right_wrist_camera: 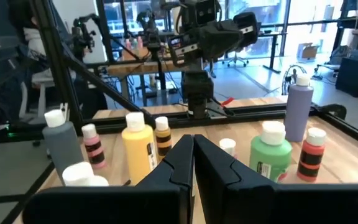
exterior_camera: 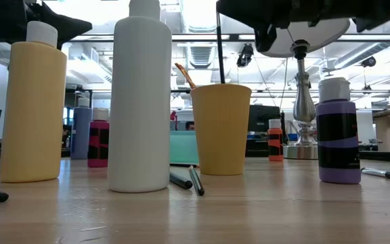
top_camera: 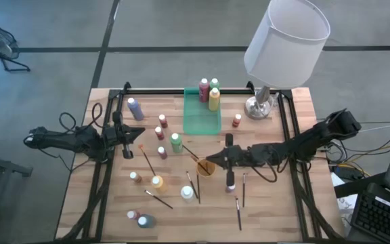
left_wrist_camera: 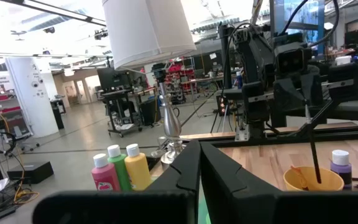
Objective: Pick & Place Paint Supplies
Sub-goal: Put the silver paintbrush into the yellow cup
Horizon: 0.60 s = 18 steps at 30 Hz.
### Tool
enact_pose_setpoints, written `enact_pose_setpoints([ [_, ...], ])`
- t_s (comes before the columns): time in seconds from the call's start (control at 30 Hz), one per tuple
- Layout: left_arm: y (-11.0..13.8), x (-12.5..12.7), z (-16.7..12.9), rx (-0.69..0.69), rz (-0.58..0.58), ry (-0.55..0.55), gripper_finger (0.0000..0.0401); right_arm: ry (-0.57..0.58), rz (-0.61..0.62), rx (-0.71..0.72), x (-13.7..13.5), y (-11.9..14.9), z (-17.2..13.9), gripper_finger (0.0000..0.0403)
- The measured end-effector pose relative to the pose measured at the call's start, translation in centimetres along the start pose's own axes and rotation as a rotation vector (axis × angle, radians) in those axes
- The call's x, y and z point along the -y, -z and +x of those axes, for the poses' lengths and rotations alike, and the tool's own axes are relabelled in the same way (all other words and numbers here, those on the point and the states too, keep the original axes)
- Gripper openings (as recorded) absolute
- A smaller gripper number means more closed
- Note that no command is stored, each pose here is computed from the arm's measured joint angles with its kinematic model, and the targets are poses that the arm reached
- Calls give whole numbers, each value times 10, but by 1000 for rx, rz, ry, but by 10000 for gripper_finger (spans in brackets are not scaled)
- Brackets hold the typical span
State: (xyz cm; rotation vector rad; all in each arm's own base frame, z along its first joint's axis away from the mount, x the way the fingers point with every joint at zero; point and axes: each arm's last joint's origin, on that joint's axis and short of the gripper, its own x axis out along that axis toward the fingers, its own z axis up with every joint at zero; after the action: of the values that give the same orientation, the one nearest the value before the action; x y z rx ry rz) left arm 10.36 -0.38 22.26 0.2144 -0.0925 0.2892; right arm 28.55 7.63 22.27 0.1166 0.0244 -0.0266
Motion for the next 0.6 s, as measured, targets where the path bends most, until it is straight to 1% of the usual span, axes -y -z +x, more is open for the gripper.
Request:
enact_pose_setpoints([
  [0.27,0,0,0,1,0,-1,16,23,3,-45,4,21,11,8],
  [0.43,0,0,0,0,0,0,16,45,42,-68,10,34,17,8],
  [0.5,0,0,0,-1,0,0,16,49,40,-86,10,40,18,8],
  [0.6,0,0,0,-1,1,0,16,42,49,-72,10,44,19,8],
])
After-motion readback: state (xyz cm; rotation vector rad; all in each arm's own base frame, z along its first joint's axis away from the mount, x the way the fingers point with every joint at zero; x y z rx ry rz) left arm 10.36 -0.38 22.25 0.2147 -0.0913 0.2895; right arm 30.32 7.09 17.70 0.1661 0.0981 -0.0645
